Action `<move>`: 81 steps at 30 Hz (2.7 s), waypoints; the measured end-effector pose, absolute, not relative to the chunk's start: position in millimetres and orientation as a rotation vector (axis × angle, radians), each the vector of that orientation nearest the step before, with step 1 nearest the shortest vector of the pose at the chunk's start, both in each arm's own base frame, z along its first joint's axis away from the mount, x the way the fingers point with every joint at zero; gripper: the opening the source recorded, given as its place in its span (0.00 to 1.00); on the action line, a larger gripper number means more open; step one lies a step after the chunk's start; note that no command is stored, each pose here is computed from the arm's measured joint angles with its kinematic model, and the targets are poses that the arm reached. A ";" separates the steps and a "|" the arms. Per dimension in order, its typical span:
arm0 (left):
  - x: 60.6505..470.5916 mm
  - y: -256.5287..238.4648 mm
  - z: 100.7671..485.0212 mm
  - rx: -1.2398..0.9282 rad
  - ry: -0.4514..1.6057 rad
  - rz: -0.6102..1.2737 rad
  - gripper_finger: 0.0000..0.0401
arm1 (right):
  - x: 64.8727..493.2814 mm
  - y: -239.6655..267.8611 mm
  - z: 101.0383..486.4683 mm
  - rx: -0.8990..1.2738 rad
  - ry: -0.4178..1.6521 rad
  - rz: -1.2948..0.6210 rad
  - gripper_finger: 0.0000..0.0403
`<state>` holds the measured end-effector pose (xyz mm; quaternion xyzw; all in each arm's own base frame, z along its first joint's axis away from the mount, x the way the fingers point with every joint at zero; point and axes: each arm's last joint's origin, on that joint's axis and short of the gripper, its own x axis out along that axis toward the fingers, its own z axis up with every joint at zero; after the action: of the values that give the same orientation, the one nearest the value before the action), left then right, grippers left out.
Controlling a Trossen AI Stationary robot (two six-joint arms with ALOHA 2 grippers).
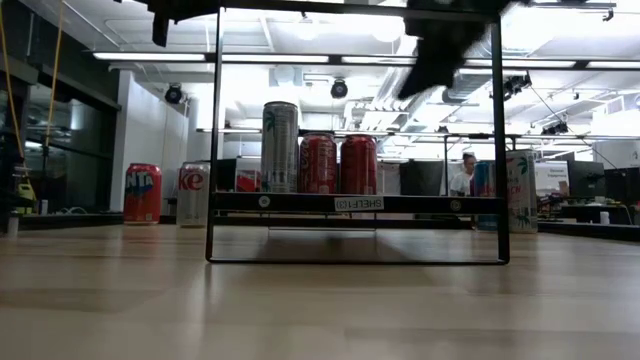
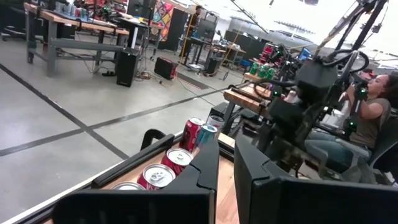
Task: Place canned beverage on shelf
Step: Put the black soda can on the shelf aligned with the other black soda can
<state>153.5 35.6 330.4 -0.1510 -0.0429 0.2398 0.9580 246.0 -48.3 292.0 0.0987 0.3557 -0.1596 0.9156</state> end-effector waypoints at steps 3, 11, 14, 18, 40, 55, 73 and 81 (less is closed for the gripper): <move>153.5 35.6 330.3 -0.306 -0.087 0.486 0.01 | 212.0 -42.3 287.8 0.321 0.665 -0.380 0.00; 153.5 35.6 330.3 -0.306 -0.087 0.486 0.01 | 166.5 -50.0 312.6 0.419 0.415 -0.547 0.02; 153.5 35.6 330.3 -0.307 -0.087 0.486 0.01 | 159.8 -62.8 327.7 0.403 0.421 -0.627 0.11; 153.5 35.5 330.4 -0.307 -0.087 0.482 0.01 | 159.6 -83.5 338.6 0.410 0.518 -0.746 0.34; 154.2 33.7 330.5 -0.308 -0.077 0.416 0.01 | 146.8 -220.9 293.6 0.914 0.783 -1.654 0.97; 154.1 33.8 330.6 -0.255 -0.067 0.421 0.01 | 137.4 -208.0 308.0 0.939 0.621 -1.685 0.97; 154.0 33.8 331.3 -0.247 -0.073 0.422 0.01 | 138.2 -190.3 281.7 1.013 0.511 -1.947 0.97; 153.4 33.4 331.8 -0.255 -0.077 0.409 0.01 | 139.2 -190.8 282.3 1.008 0.473 -1.962 0.97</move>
<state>153.4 33.4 331.8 -0.1264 -0.0380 0.2026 0.9703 139.2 -190.8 282.3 0.4038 0.1896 -0.7858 0.4284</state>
